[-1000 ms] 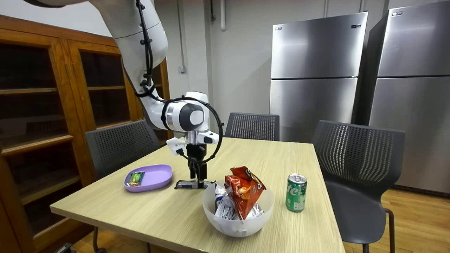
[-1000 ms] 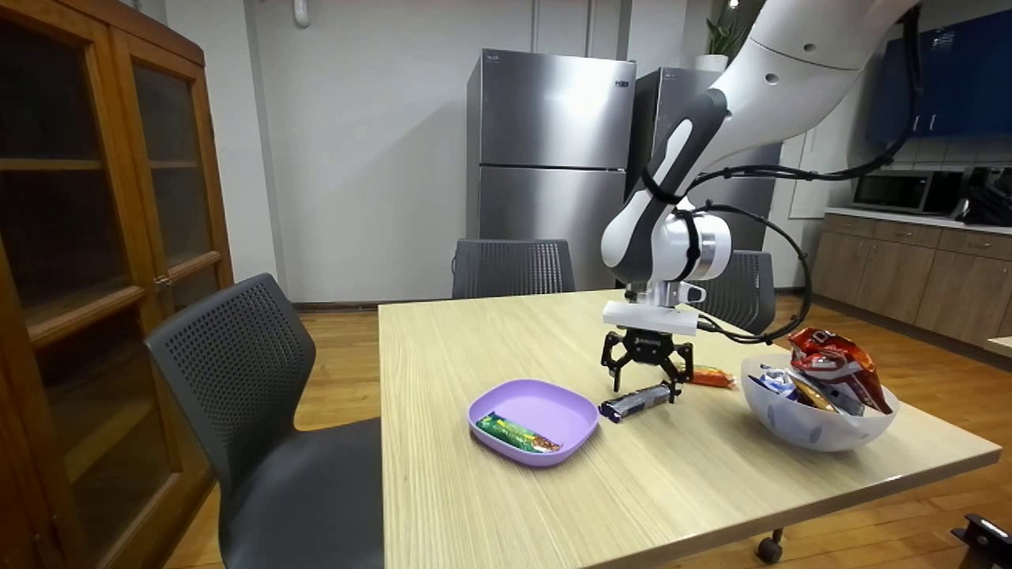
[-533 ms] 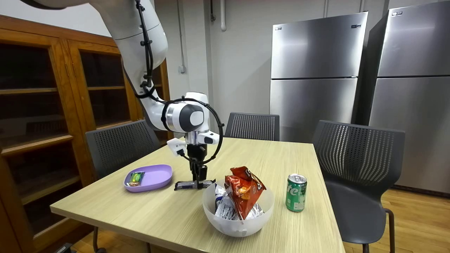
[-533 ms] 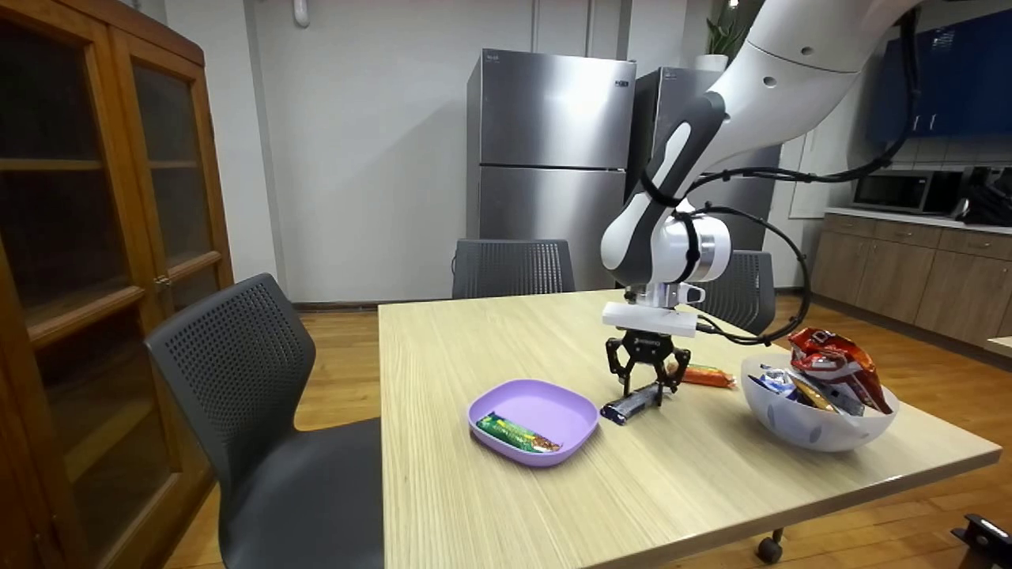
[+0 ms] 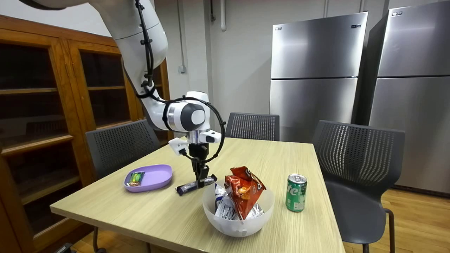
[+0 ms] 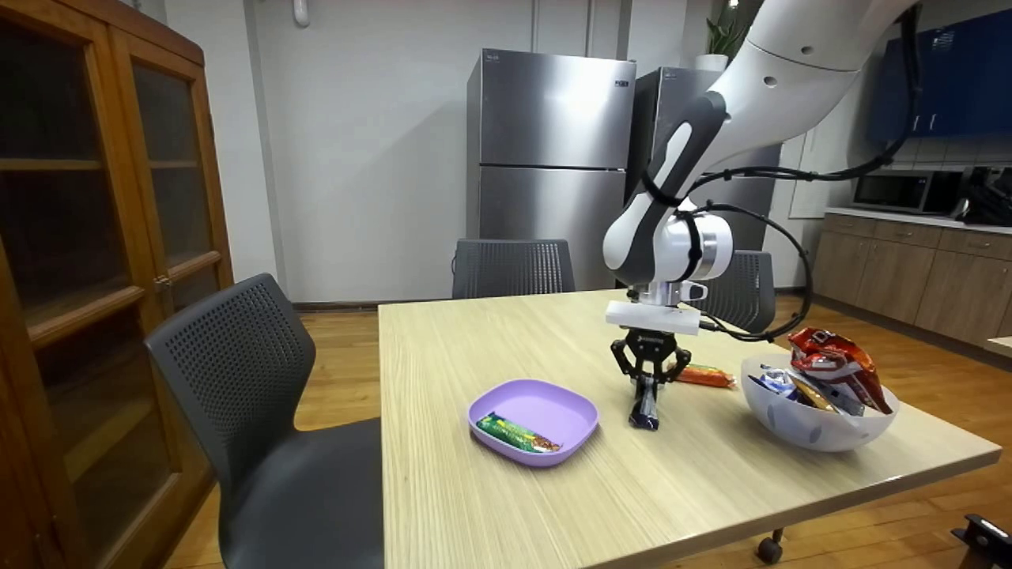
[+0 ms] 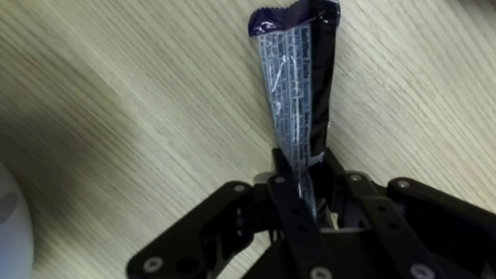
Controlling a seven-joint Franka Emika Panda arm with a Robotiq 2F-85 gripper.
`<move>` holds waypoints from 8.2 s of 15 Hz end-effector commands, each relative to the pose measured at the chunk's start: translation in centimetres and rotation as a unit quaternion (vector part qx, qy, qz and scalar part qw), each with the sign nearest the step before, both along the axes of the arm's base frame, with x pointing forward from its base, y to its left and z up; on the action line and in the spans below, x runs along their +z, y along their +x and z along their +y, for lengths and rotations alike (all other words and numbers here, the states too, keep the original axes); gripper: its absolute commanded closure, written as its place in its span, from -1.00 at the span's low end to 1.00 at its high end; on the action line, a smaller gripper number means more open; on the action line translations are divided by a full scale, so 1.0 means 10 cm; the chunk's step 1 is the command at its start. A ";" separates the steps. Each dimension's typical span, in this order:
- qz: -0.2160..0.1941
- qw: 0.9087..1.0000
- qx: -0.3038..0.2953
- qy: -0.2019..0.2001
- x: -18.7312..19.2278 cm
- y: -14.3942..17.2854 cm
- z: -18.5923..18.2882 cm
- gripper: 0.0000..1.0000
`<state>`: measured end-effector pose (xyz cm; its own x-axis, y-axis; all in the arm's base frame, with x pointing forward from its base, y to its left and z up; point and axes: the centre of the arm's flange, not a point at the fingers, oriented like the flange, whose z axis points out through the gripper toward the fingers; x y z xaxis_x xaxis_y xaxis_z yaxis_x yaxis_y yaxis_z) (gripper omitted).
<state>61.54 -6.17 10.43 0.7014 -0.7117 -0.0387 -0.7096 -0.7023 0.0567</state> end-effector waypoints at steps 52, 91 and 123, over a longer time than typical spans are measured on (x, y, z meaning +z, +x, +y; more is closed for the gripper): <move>-0.007 0.719 0.695 0.027 0.75 -0.22 2.42 0.88; -0.015 0.773 0.634 -0.033 1.18 0.01 1.66 -1.00; -0.053 0.785 0.612 -0.087 1.21 0.26 0.50 -1.00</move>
<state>64.05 0.87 22.38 0.8888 0.4555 0.0504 0.4424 -0.8816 0.1648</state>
